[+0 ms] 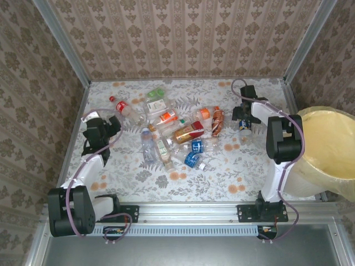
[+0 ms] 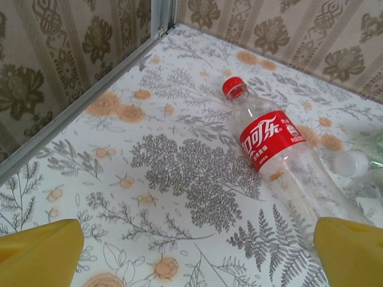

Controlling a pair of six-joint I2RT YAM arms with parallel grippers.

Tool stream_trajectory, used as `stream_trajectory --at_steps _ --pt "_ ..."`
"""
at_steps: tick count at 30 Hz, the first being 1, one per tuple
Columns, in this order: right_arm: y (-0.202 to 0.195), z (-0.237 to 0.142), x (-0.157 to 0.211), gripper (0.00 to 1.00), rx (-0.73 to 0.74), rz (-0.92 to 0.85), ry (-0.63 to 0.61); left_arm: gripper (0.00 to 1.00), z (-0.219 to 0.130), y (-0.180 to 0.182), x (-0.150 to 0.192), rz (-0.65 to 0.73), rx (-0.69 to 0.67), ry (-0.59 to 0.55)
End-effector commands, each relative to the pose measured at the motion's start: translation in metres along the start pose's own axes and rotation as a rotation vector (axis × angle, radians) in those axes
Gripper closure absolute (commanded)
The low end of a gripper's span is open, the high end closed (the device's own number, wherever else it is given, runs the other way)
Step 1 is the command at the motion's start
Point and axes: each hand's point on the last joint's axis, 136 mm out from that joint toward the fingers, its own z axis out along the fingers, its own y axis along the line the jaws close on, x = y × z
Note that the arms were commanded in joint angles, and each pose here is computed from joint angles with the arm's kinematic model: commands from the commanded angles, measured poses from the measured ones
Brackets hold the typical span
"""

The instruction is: Put the plastic bottles in the bin

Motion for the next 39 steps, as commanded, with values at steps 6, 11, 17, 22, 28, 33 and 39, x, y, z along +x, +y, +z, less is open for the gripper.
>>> stream_trajectory --at_steps 6,11,17,22,28,33,39 --pt "0.004 0.019 0.004 0.26 0.036 -0.035 0.107 0.00 -0.008 -0.007 -0.003 -0.097 0.059 0.010" --pt "0.011 0.006 -0.003 0.36 -0.032 -0.040 0.024 0.00 -0.011 -0.005 0.003 -0.126 0.060 0.023" --pt "0.018 -0.027 -0.010 0.44 -0.131 -0.046 -0.108 0.00 -0.009 -0.017 0.003 -0.121 0.117 0.043" --pt "0.025 -0.076 -0.024 0.46 -0.203 -0.060 -0.244 0.00 -0.008 -0.021 -0.001 -0.148 0.132 0.040" --pt "0.027 -0.170 -0.057 0.49 -0.281 -0.073 -0.477 0.00 -0.006 -0.027 -0.001 -0.160 0.161 0.044" --pt "0.014 -0.261 -0.076 0.49 -0.332 -0.051 -0.651 0.00 -0.005 -0.030 0.000 -0.165 0.178 0.045" --pt "-0.014 -0.360 -0.079 0.50 -0.335 -0.045 -0.798 0.00 -0.004 -0.032 -0.001 -0.163 0.181 0.045"
